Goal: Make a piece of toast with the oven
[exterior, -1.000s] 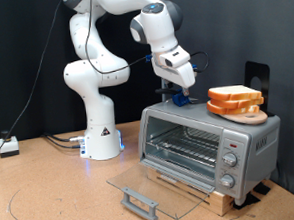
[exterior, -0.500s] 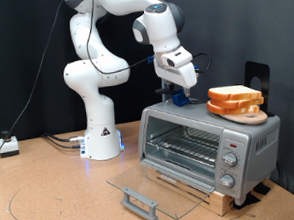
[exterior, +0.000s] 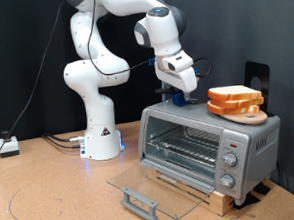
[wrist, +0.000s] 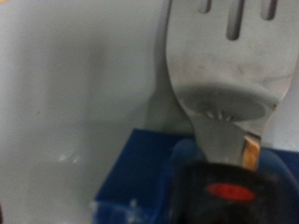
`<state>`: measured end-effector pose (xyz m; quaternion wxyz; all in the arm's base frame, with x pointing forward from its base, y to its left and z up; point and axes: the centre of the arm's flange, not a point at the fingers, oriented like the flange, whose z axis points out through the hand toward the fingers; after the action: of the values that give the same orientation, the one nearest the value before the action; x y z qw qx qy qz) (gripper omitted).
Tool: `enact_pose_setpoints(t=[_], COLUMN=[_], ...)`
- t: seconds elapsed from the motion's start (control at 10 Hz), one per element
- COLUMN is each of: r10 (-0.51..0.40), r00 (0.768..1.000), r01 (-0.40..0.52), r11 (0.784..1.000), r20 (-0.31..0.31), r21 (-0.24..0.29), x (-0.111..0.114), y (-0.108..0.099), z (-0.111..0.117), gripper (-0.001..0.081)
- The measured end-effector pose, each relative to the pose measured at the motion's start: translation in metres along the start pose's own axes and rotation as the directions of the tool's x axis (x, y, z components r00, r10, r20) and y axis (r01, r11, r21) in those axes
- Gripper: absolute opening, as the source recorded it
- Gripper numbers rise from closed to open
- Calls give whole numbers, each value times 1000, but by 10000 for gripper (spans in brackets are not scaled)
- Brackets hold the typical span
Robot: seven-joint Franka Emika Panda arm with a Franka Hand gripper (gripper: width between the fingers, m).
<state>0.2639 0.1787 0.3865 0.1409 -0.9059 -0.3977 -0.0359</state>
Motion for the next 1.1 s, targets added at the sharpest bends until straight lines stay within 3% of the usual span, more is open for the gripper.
enact_pose_setpoints(t=[0.8,1.0,1.1], r10=[26,27,27], r00=[999,999,999], r01=[-26,-27,-27], r11=[1000,1000,1000], r20=[-40,-43,-43], r21=[12,14,14], x=[8,8,8], y=[4,4,4], z=[6,6,6], gripper=[781,496,496])
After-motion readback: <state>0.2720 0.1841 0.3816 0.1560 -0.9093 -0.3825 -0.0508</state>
